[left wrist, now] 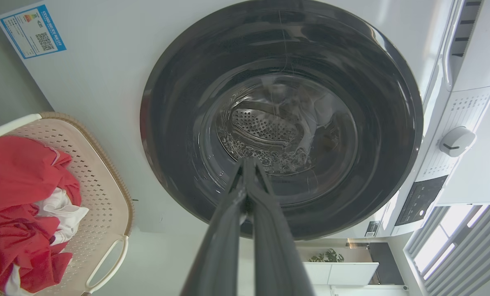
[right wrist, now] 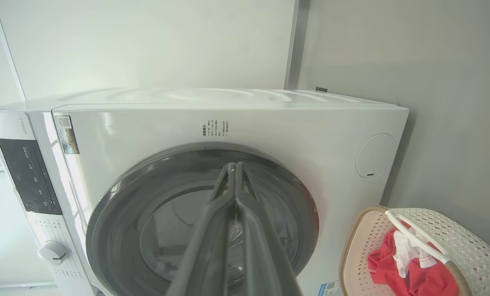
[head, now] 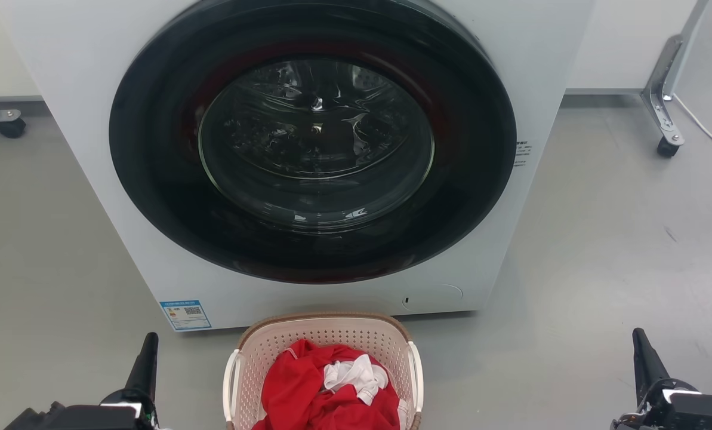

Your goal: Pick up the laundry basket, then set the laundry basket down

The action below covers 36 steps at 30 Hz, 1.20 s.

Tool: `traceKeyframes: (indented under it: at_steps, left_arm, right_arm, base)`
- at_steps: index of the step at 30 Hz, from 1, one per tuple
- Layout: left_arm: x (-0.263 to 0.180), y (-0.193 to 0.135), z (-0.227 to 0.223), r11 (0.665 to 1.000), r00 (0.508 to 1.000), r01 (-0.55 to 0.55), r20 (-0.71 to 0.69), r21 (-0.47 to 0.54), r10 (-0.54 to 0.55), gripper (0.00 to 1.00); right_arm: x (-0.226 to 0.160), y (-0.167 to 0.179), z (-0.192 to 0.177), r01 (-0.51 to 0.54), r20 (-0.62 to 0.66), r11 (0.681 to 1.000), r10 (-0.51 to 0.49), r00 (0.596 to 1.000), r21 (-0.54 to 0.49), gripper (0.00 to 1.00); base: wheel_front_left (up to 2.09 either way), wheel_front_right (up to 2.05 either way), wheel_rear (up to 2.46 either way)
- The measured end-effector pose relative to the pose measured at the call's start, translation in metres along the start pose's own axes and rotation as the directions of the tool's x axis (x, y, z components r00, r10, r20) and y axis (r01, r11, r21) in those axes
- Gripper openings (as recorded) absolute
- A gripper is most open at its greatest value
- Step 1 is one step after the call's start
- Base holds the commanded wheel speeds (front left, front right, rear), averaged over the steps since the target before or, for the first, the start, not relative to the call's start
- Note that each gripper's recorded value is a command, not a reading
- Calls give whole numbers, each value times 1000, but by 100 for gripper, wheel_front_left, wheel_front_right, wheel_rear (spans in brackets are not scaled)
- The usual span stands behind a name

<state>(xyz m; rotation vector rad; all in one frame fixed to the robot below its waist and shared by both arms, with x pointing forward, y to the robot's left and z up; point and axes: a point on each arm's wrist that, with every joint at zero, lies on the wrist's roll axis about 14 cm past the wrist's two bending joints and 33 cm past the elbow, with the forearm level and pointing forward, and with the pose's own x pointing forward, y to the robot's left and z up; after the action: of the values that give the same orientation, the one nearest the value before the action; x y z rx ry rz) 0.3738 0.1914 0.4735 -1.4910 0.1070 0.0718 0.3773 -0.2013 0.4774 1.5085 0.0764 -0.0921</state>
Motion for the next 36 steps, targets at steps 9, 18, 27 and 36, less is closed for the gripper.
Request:
traceKeyframes:
  at_steps: [9, 18, 27, 36]
  left_arm:
    - [5, -6, 0, 997, 1000, 26, -1, -79, -26, 0]
    - [5, -6, 0, 996, 1000, 26, -1, -80, -26, 0]
    - [5, -6, 0, 996, 1000, 26, -1, -81, -26, 0]
    - [5, -6, 0, 996, 1000, 26, -1, -81, -26, 0]
  right_arm:
    - [3, 5, 4, -24, 7, 998, 24, 1000, 64, 0]
    - [3, 5, 4, -24, 7, 998, 24, 1000, 64, 0]
    - [3, 5, 4, -25, 7, 998, 24, 1000, 64, 0]
    - [3, 5, 4, -25, 7, 998, 24, 1000, 65, 0]
  base:
    - [0, 0, 0]
    - [0, 0, 0]
    - [0, 0, 0]
    - [0, 0, 0]
